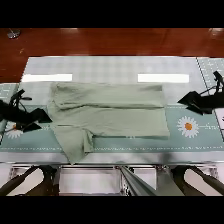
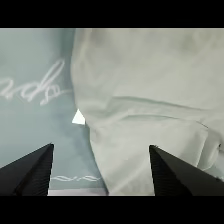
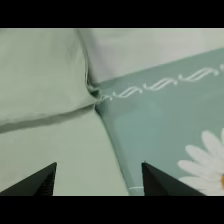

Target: Fold the shirts.

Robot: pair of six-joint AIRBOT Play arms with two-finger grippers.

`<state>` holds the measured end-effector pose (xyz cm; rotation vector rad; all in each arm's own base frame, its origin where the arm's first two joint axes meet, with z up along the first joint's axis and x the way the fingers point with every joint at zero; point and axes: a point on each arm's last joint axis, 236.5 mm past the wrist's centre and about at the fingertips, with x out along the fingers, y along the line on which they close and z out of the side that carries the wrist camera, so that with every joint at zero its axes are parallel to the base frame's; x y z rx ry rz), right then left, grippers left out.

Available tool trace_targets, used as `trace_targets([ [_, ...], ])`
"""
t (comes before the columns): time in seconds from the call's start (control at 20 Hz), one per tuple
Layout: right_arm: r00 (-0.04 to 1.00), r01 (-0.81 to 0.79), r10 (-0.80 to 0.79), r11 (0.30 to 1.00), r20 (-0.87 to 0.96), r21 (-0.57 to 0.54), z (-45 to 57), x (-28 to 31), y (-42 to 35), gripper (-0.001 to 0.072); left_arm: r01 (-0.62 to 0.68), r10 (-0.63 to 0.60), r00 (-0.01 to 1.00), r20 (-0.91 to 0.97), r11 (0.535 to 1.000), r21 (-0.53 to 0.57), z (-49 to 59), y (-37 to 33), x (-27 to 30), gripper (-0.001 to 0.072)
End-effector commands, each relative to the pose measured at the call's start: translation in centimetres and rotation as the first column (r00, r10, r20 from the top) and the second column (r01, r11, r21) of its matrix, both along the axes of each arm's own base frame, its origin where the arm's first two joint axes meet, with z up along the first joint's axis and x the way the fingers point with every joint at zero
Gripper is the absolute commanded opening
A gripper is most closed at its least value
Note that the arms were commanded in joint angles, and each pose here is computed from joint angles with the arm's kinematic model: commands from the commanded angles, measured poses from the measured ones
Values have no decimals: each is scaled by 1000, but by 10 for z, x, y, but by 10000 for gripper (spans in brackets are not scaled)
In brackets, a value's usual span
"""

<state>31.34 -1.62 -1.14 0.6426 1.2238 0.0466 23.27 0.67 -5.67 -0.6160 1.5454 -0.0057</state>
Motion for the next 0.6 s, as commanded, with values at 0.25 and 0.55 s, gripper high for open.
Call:
trace_targets([
  [0.25, 992, -2, -16, 991, 128, 136, 4, -55, 57, 624, -333, 344, 935, 84, 935, -125, -26, -29, -28, 701],
  [0.55, 993, -8, -10, 990, 121, 140, 4, -57, 59, 624, -264, 279, 959, 52, 945, -194, -34, -47, -31, 701],
])
